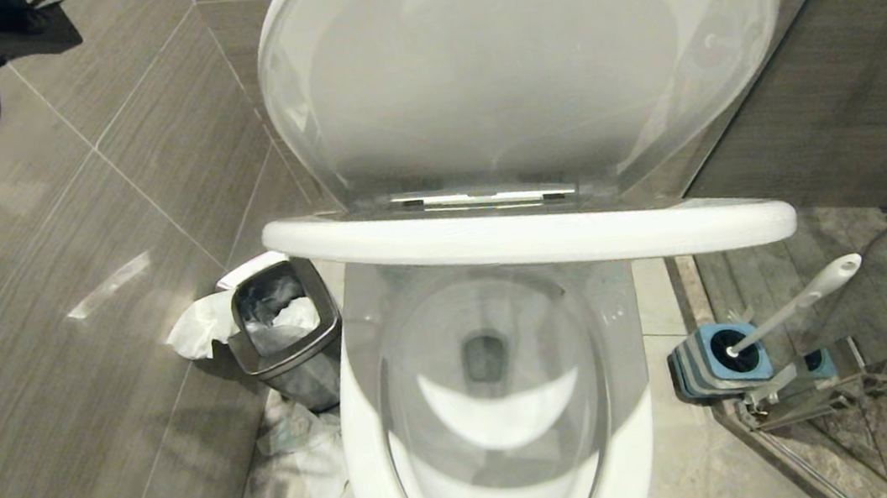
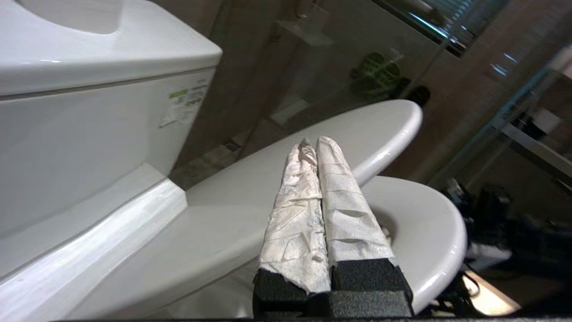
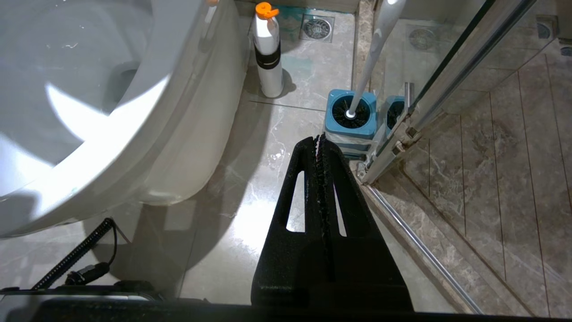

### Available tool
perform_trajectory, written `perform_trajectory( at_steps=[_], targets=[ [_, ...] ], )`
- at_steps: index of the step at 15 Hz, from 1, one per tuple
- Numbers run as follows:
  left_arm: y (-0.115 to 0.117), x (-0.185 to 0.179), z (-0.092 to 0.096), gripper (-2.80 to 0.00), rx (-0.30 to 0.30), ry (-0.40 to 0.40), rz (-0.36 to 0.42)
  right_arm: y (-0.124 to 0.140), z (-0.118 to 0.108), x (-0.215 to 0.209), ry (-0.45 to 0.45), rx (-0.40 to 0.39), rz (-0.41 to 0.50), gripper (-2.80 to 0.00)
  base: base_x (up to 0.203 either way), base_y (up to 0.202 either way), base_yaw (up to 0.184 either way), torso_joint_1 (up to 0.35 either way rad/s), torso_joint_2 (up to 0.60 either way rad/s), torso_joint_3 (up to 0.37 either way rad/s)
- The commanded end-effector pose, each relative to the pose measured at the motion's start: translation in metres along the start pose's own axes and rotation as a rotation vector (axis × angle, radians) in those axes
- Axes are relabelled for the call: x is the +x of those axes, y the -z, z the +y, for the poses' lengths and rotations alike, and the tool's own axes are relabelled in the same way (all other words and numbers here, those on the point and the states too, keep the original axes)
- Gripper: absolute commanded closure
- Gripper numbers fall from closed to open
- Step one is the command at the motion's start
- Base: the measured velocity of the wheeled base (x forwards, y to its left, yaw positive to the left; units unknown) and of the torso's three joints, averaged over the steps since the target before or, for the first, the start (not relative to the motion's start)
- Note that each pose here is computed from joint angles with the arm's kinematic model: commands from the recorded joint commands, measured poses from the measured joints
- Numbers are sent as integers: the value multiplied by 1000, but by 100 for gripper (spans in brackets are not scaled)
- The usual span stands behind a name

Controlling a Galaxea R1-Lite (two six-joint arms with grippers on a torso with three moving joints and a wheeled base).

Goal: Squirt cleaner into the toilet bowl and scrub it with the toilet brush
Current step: Close the toilet lid

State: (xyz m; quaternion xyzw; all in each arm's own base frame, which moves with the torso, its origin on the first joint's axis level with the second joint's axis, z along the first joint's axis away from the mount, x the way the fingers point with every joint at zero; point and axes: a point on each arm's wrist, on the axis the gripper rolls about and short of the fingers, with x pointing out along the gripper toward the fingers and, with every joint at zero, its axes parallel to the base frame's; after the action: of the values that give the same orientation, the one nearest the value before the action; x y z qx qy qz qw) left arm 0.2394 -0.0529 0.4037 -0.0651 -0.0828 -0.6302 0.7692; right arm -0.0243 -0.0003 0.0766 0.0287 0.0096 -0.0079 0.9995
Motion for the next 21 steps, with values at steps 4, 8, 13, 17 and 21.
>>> perform_trajectory(
  at_steps=[4,8,13,17,21],
  targets=[
    [-24,-7,-25,0,12,106,71,0,0,0,0,1,0,0,0,0,0,1,0,50],
    [-32,-13,-39,0,45,138,91,0,0,0,0,1,0,0,0,0,0,2,3,177],
    [-42,-20,-51,0,38,147,109,0,0,0,0,1,0,0,0,0,0,3,3,160],
    [-66,-20,-61,0,128,102,53,0,0,0,0,1,0,0,0,0,0,-1,0,12],
    [-97,-23,-88,0,40,60,3,0,0,0,0,1,0,0,0,0,0,0,0,0]
  ],
)
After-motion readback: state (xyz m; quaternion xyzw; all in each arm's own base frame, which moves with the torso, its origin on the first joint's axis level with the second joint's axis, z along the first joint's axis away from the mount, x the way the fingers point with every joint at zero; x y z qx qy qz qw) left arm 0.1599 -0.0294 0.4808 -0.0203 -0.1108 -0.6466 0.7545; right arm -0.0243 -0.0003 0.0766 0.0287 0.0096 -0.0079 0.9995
